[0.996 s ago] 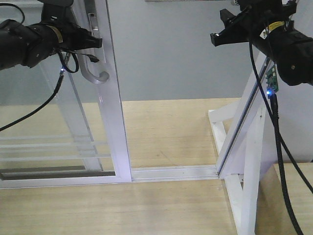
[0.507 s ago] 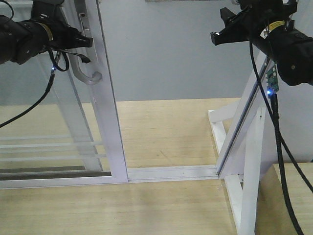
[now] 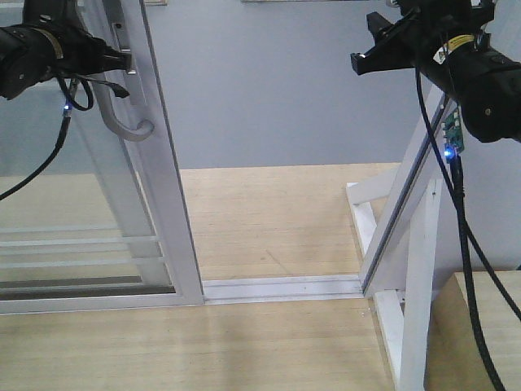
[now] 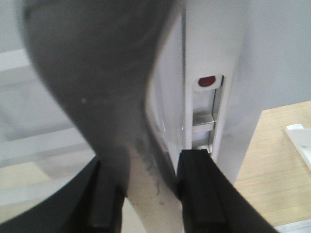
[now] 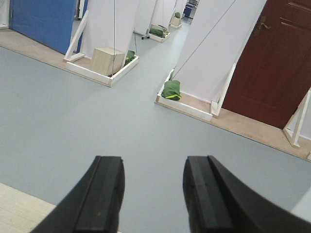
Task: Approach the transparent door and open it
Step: 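Pull the handle with the left gripper, sliding the door farther open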
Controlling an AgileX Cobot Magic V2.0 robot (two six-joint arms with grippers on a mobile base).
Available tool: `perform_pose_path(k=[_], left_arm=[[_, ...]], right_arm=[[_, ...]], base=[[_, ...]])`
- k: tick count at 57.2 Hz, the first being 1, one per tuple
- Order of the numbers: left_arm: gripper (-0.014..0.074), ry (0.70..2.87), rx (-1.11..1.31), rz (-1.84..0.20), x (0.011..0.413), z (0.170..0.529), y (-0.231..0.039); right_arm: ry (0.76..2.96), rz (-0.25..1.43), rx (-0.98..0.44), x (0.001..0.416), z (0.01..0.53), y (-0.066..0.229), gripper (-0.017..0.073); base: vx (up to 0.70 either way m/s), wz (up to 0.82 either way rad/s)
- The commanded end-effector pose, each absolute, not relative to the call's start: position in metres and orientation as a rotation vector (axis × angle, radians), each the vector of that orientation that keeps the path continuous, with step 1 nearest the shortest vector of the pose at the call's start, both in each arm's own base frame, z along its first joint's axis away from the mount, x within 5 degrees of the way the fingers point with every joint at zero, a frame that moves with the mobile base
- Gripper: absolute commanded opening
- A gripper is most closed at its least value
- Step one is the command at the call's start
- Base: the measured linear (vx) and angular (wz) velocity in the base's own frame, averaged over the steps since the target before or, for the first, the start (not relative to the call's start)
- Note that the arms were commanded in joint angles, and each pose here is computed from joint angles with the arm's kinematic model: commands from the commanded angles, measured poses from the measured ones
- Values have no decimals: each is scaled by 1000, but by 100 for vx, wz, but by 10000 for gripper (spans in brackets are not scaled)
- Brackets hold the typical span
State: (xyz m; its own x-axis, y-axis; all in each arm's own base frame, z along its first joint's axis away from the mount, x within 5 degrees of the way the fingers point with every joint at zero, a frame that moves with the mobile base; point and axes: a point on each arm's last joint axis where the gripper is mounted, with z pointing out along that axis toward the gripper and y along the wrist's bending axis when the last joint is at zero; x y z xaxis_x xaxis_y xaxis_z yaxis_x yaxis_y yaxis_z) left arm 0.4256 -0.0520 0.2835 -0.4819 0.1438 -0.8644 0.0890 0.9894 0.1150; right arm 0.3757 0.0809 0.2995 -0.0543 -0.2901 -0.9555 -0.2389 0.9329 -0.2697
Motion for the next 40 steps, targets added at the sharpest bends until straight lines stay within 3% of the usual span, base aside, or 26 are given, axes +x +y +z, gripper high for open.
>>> perform_pose_path(k=[1, 18, 40], left_arm=[[345, 1971, 143, 87, 415, 327, -43], [263, 1987, 175, 106, 391, 324, -40], [253, 1972, 244, 111, 339, 319, -36]], right_arm=[[1481, -50, -370, 371, 334, 78, 368], [1485, -44, -362, 371, 334, 78, 368], [1550, 3, -332, 362, 341, 77, 363]], base=[[0, 0], [0, 0], [0, 0]])
